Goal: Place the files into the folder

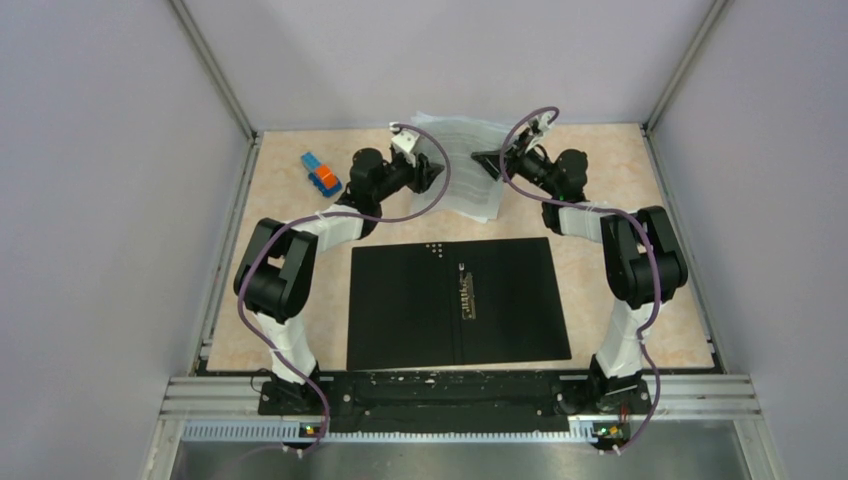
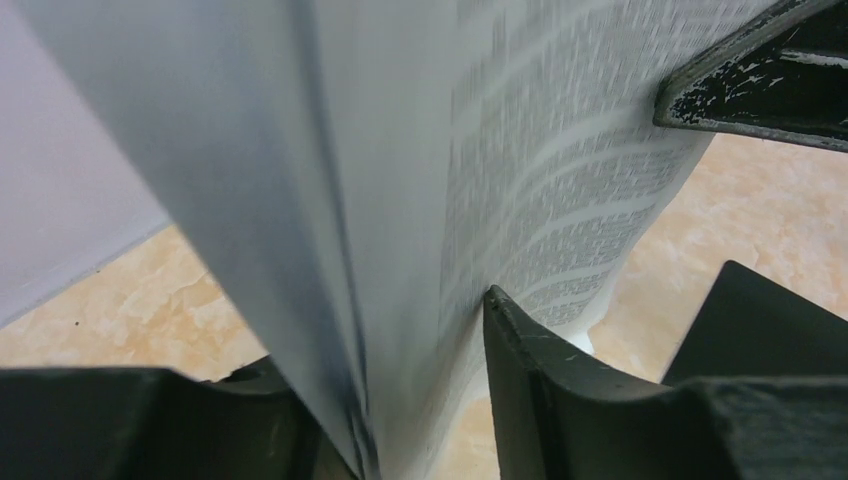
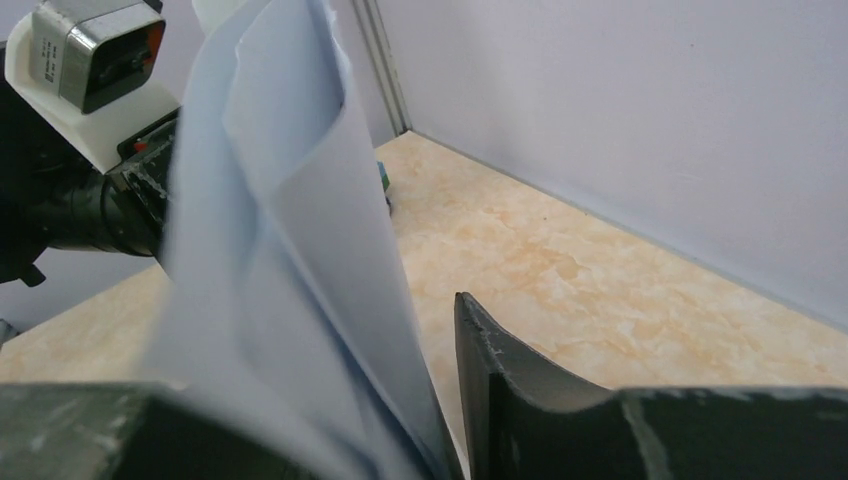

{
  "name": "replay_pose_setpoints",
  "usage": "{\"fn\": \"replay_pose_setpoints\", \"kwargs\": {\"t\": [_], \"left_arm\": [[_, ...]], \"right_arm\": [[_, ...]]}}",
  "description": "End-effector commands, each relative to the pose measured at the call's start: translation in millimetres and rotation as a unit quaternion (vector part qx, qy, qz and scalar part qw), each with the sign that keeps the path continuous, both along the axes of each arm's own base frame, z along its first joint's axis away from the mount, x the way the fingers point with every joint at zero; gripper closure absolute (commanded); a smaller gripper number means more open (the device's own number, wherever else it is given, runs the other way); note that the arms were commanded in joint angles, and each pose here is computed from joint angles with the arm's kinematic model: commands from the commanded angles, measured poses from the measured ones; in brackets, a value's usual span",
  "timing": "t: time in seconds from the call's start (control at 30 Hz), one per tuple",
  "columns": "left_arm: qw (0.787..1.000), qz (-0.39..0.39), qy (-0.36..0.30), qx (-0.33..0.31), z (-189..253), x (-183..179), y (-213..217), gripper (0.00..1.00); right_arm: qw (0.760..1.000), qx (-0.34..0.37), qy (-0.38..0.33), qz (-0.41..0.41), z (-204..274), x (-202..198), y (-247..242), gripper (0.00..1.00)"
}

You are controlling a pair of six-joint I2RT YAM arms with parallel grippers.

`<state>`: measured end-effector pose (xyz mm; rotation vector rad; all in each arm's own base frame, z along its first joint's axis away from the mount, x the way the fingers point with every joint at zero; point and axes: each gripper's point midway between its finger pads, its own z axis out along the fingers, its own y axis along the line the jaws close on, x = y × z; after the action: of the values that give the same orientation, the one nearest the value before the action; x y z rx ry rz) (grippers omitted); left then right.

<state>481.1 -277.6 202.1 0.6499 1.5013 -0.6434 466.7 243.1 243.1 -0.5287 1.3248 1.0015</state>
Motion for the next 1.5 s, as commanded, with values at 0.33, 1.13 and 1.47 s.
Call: {"fn": "replay_pose_setpoints", "kwargs": {"t": [0.33,1.13,1.47], "left_arm": [[0.999,-0.039,0.004,-0.035,27.7,-2.2,11.0,0.39],[0.996,-0.065,0.028,-0.057,30.4,-23.0,14.8,0.33],[0.992,-0.082,0.040,-0.081,30.3,-33.8,1.6,0.36]], "right_arm": [[0.998,0.022,-0.008,0.055,4.8,5.4,11.8,0.56],[0.998,0.039,0.015,0.056,-6.1,-9.4,7.6,0.48],[0.998,0.044,0.020,0.047,-4.9,-9.8,3.4,0.53]]}}
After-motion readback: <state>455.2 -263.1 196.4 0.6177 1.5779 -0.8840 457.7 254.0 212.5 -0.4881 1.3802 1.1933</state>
